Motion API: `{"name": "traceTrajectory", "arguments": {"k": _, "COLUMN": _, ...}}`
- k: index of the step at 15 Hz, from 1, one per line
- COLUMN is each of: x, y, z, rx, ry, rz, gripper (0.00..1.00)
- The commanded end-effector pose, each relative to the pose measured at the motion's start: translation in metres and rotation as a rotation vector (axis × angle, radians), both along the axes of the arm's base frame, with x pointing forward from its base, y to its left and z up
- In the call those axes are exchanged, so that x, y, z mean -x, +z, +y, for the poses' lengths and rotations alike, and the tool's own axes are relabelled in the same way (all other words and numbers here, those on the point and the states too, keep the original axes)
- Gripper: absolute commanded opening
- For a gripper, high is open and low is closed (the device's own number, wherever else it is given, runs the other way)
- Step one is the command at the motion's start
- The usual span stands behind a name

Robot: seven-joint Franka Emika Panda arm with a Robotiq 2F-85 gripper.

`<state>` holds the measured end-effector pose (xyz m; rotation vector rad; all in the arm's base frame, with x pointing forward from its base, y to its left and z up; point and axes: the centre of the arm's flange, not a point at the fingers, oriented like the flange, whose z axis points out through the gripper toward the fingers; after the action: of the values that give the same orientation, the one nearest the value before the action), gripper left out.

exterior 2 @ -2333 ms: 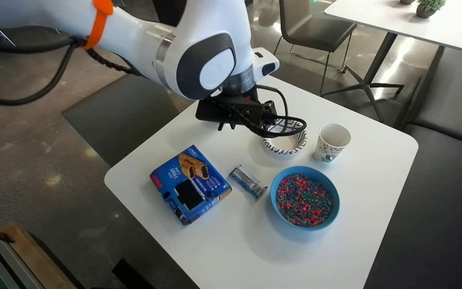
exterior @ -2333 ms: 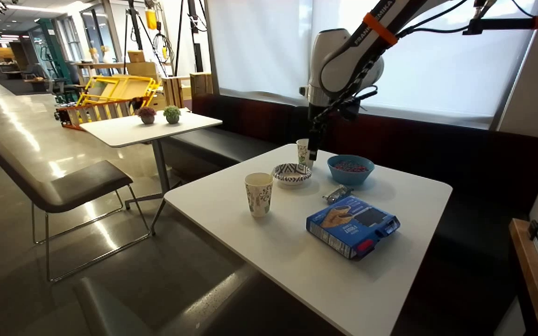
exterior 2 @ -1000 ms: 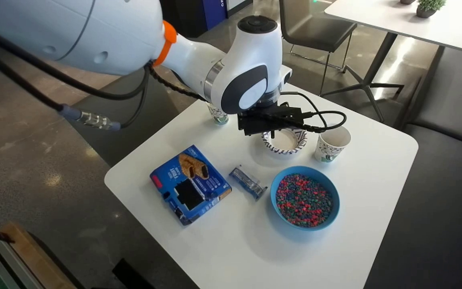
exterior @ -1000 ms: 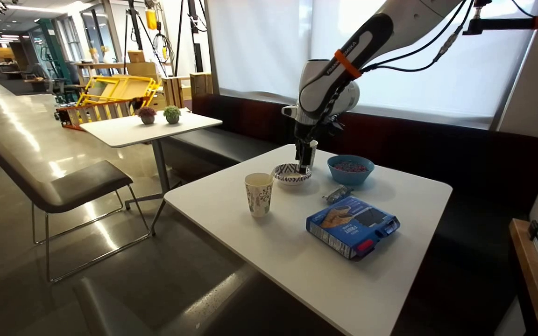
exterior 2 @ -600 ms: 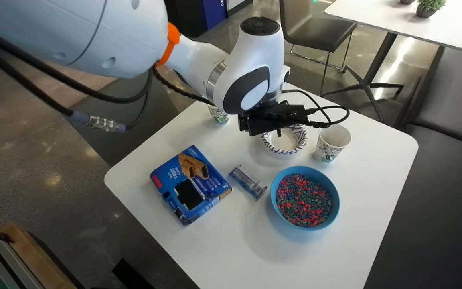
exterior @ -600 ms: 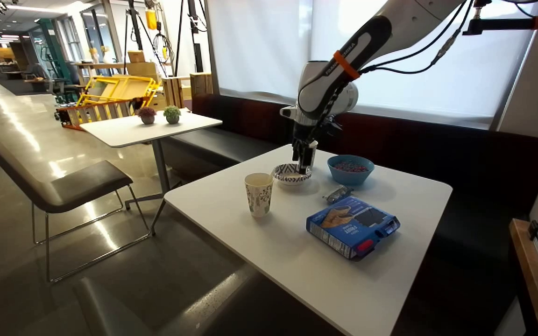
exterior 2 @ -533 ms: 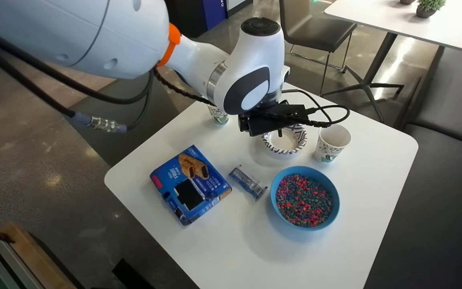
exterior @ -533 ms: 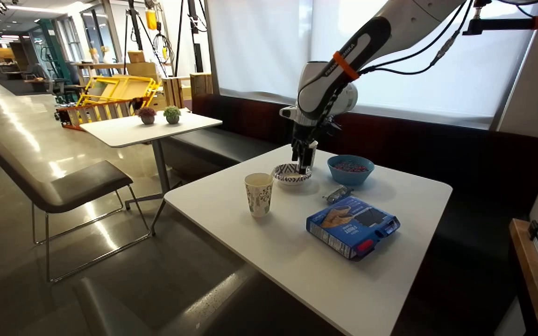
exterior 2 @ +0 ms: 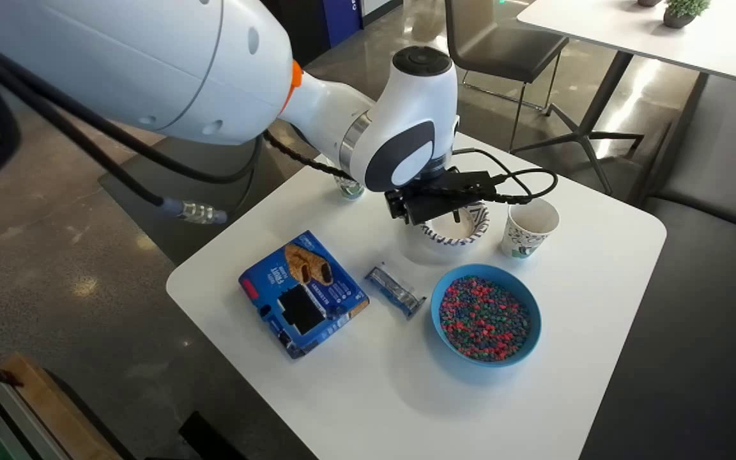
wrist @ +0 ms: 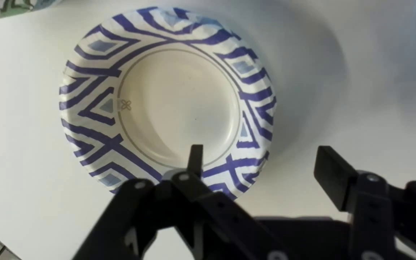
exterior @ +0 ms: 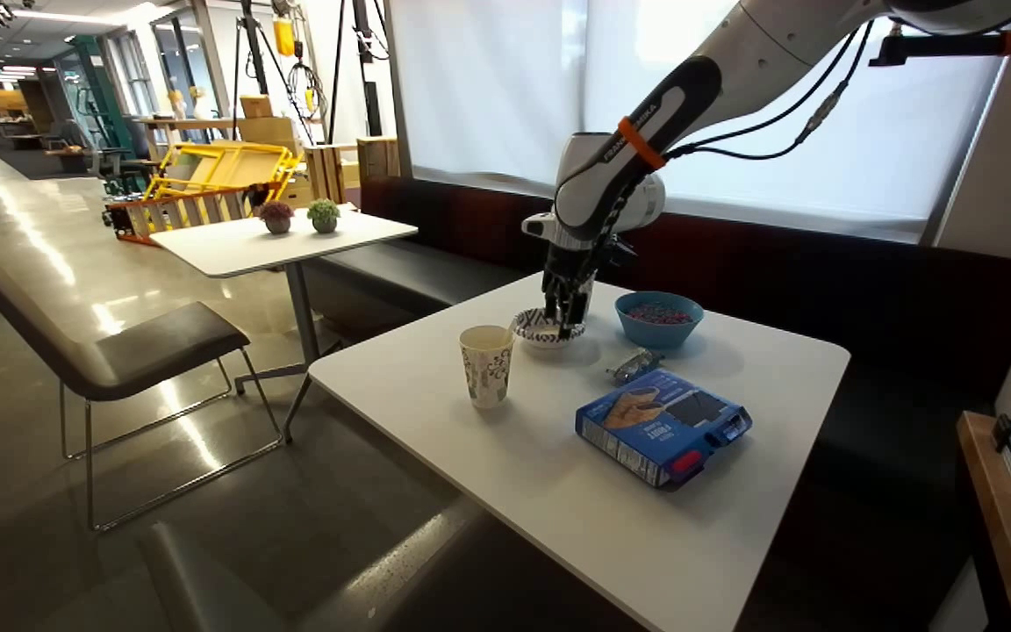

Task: Remove one bowl from the other bowl

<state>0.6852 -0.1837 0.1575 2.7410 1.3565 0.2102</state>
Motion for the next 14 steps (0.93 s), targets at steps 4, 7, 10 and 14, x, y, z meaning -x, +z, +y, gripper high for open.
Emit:
{"name": "traceTrajectory", "arguments": {"k": 4, "x": -0.0144, "y": -0.0138, "z": -0.0066, "rx": -0.024, "ry": 0.035, "rz": 0.006, "gripper": 0.52}}
{"name": "traceTrajectory", "arguments": {"k": 7, "x": -0.0158, "y": -0.0146, "z": -0.0069, "rx": -0.031, "ry": 0.037, "rz": 0.013, "gripper": 0.43}}
{"name": "traceTrajectory", "arguments": {"k": 10, "x": -0.0155, "y": -0.0175, "z": -0.0065, "rx": -0.045, "ry": 0.045, "rz": 0.038, "gripper": 0.43}}
{"name": "traceTrajectory", "arguments": {"k": 14, "x": -0.0144, "y": -0.0177, "z": -0.0062, "rx": -0.064, "ry": 0.056, "rz": 0.052, "gripper": 0.36}}
